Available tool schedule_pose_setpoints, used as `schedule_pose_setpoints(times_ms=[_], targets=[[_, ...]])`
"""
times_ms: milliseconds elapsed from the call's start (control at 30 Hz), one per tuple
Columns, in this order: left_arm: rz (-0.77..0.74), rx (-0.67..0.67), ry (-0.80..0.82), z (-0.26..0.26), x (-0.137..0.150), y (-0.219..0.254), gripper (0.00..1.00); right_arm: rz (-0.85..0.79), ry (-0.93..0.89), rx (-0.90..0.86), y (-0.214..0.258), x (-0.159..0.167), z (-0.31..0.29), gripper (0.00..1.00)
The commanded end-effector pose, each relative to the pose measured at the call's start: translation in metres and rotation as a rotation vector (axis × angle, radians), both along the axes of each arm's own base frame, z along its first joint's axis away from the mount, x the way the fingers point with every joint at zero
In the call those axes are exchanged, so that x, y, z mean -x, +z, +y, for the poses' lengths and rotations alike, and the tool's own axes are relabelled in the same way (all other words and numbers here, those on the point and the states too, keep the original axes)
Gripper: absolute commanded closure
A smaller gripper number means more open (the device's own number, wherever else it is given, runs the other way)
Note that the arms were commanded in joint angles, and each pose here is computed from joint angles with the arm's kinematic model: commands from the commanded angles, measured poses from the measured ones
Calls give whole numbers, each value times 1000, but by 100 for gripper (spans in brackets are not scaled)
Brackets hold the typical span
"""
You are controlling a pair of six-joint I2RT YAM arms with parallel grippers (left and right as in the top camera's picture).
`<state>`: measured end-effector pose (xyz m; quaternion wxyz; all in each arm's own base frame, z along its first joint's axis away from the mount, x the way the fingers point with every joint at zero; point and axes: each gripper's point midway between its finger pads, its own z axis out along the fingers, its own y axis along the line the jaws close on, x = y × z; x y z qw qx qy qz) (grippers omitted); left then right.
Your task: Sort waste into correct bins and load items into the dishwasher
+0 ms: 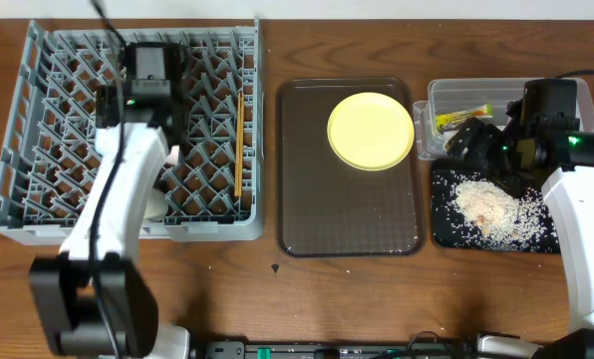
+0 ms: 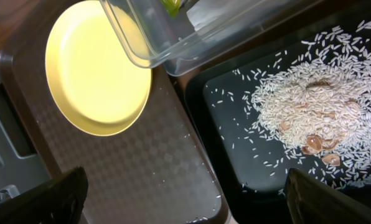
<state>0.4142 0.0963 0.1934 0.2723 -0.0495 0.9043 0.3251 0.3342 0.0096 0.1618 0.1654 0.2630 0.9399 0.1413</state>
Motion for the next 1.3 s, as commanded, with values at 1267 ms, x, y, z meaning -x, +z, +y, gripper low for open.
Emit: schedule_pose_setpoints(times_ms=[1267], targets=[[140,1011,-682,-265,125,56,12,186,-30,97,-141,-34,131,38]])
